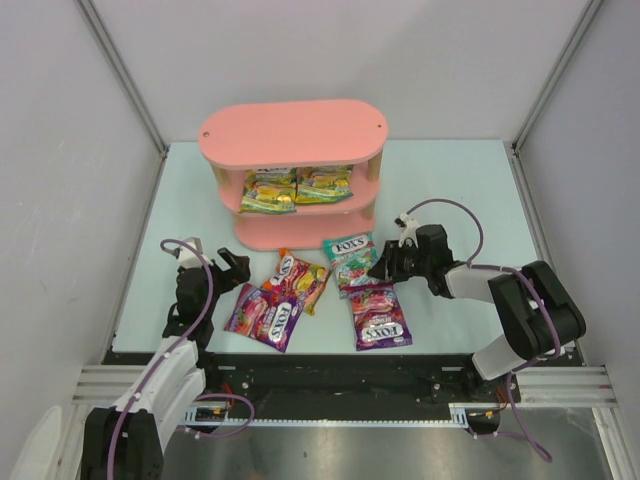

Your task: Place and organize the candy bags onto the shelf

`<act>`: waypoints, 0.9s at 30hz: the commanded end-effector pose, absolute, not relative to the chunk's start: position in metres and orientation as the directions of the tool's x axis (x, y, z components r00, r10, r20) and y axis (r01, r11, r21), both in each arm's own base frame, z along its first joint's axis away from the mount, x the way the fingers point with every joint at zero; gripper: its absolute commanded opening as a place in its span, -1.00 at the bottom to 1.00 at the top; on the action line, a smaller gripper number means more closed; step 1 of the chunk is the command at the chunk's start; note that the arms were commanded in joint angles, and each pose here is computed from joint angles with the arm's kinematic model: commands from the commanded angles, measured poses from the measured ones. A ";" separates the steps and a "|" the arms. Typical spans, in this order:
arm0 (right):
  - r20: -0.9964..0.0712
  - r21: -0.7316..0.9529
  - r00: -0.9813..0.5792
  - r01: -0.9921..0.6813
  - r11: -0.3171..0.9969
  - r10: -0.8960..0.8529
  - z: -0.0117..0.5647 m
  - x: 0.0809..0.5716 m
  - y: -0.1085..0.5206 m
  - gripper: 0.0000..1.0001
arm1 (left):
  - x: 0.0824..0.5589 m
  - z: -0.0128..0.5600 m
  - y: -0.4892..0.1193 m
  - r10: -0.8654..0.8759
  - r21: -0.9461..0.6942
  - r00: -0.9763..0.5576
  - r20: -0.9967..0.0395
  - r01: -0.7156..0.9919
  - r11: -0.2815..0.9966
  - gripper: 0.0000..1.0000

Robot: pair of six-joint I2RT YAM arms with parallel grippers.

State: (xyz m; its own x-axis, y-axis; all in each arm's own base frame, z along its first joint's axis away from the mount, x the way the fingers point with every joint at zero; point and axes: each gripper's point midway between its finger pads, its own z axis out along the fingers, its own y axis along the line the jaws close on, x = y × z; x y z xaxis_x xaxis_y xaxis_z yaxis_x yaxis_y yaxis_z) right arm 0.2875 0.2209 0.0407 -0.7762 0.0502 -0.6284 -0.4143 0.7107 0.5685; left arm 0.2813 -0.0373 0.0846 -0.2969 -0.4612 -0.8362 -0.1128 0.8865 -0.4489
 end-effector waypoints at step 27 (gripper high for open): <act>-0.877 0.383 -0.479 -0.647 0.659 0.039 0.157 0.285 0.242 -1.00 | 0.289 0.101 -0.039 -0.479 -0.473 -0.258 -0.839 -0.088 0.877 0.99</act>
State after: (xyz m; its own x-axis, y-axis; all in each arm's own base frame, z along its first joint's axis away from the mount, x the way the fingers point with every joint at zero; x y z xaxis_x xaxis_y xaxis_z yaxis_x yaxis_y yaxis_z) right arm 0.2797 0.2233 0.1305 -0.5482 0.0427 -0.8352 -0.5705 0.7112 0.4108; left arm 0.2812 -0.0374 0.0834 -0.3009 -0.4608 -0.8349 -0.1145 0.8866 -0.4481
